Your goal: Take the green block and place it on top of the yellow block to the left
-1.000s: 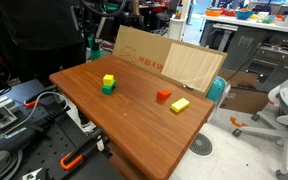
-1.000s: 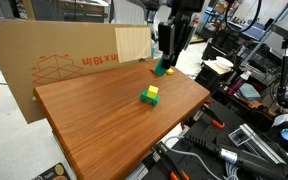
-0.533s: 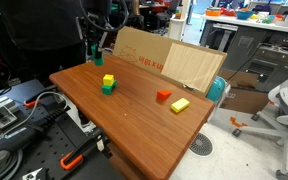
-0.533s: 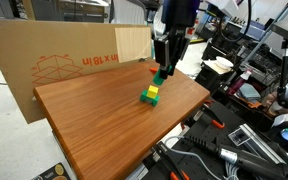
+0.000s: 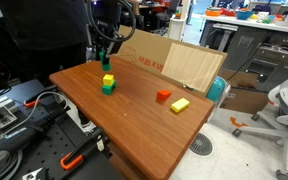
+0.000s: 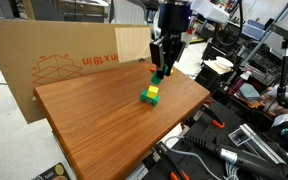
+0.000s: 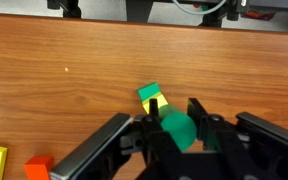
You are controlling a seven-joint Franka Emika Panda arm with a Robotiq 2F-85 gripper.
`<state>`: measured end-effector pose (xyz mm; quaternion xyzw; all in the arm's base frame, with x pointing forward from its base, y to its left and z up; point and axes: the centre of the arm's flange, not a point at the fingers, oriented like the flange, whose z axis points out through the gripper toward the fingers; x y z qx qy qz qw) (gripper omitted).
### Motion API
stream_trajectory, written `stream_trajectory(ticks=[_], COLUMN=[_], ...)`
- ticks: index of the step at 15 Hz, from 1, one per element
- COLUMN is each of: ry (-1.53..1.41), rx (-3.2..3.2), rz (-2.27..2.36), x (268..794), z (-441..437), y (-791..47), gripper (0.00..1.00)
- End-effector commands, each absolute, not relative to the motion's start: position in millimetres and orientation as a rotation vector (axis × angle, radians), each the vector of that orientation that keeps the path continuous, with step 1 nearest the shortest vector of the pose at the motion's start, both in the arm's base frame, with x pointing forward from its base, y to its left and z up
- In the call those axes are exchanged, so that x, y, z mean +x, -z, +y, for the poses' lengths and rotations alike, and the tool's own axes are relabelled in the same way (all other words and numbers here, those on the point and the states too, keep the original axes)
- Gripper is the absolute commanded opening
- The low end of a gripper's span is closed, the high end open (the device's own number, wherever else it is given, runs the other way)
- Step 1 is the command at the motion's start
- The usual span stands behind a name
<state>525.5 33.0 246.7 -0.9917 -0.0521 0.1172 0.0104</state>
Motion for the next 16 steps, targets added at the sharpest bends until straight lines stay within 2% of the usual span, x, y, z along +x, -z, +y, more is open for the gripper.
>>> stream_trajectory(ticks=[1,16], ry=[-0.399,-0.463], rx=[-3.121,-3.144], rz=[-0.108,0.010], x=[539,548], z=[28,20], y=[-238,-236], gripper=[0.09,0.09])
